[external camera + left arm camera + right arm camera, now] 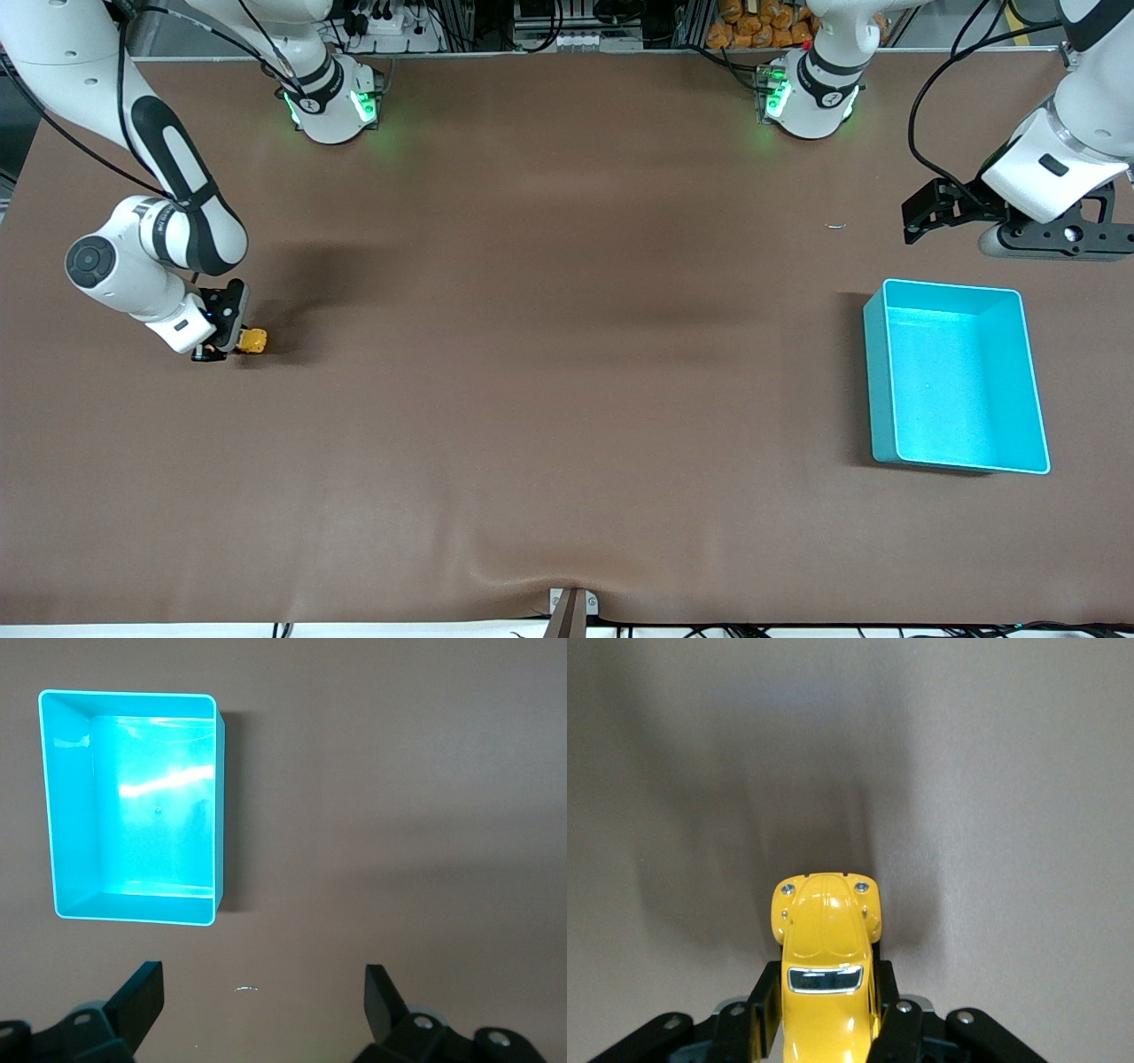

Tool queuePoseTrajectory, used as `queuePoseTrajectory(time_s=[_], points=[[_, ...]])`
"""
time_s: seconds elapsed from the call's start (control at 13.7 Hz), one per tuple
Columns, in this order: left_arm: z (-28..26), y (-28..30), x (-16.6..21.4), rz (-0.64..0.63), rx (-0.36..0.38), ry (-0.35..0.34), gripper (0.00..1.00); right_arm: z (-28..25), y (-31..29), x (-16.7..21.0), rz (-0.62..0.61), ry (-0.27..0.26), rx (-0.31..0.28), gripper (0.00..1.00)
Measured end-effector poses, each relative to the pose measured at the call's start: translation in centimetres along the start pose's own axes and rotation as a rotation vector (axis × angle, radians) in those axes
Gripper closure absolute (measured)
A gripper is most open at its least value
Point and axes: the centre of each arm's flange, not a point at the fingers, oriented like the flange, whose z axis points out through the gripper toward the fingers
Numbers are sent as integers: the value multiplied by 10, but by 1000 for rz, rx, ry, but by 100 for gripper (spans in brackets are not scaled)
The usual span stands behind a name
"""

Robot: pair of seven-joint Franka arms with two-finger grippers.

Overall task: Wind and store yellow beetle car
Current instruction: 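Drag the held car backward along the table with the right gripper, then open the right gripper to release the car rolling toward the box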

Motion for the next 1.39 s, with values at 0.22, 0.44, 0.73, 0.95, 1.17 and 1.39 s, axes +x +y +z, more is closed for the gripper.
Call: queuePoseTrajectory(time_s=[0.22, 0.44, 0.73, 0.95, 1.17, 1.39], points=[[0, 0, 0, 0, 0, 0, 0, 0, -1, -17, 7, -1, -2, 54], [0, 0, 0, 0, 0, -1, 0, 1, -1, -26, -3, -1, -3, 54], [1, -2, 0, -3, 0, -2, 0, 7, 0, -28, -9, 0, 10, 46], [1, -2, 0, -3, 0, -2, 0, 13, 4, -38, 4, -3, 14, 29], [1, -2, 1, -3, 0, -2, 0, -7, 19, -60, 37, 15, 81, 10], [1, -2, 1, -3, 0, -2, 0, -31, 34, -85, 73, 28, 116, 7]])
